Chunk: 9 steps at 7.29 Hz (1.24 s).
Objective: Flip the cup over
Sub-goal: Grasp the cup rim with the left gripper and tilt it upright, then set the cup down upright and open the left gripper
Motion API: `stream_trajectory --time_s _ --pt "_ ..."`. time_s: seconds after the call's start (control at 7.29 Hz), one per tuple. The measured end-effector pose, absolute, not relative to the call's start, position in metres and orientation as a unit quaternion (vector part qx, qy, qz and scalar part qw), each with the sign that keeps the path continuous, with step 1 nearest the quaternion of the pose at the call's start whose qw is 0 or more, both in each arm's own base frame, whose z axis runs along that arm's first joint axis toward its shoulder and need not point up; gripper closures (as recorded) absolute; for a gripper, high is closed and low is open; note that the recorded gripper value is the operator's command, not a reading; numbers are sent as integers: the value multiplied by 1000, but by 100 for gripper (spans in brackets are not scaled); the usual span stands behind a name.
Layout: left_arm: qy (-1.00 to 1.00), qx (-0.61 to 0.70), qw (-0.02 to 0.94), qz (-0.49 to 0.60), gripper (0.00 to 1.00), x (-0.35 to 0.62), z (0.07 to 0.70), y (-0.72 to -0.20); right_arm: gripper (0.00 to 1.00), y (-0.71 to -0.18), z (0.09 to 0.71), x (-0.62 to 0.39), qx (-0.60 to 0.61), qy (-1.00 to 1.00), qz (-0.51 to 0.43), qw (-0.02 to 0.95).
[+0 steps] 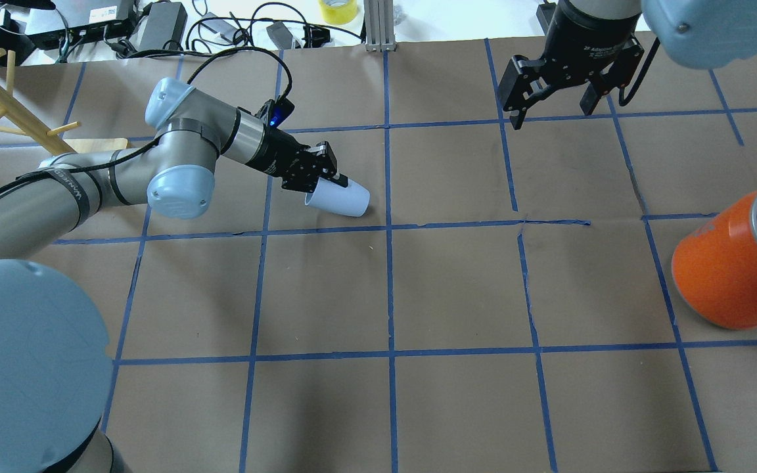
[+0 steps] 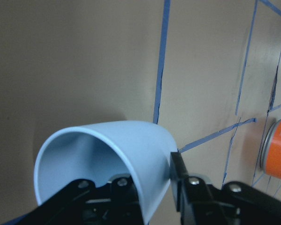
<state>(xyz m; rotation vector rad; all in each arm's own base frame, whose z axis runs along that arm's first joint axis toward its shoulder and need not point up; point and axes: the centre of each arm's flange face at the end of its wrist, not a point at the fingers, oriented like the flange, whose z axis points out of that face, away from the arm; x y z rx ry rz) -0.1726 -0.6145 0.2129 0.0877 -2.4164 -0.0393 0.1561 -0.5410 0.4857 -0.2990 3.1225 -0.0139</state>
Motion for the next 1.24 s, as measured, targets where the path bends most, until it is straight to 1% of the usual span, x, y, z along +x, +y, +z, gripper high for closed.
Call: stream_trajectory --time_s 0.27,0.55,0.82,0.96,1.24 --pt "-963 46 263 -27 100 -160 262 -630 0 -541 486 155 -98 995 -5 2" --pt "-989 45 137 -18 100 -138 291 -640 0 -541 486 155 -98 995 -5 2" --pt "-999 43 18 11 100 -116 292 -650 0 -542 486 154 -97 995 -5 2" --pt "-999 43 -16 26 100 -109 290 -655 0 -542 486 153 -96 995 -5 2" --pt "-997 40 -44 58 100 -101 284 -668 0 -542 486 153 -96 995 -5 2"
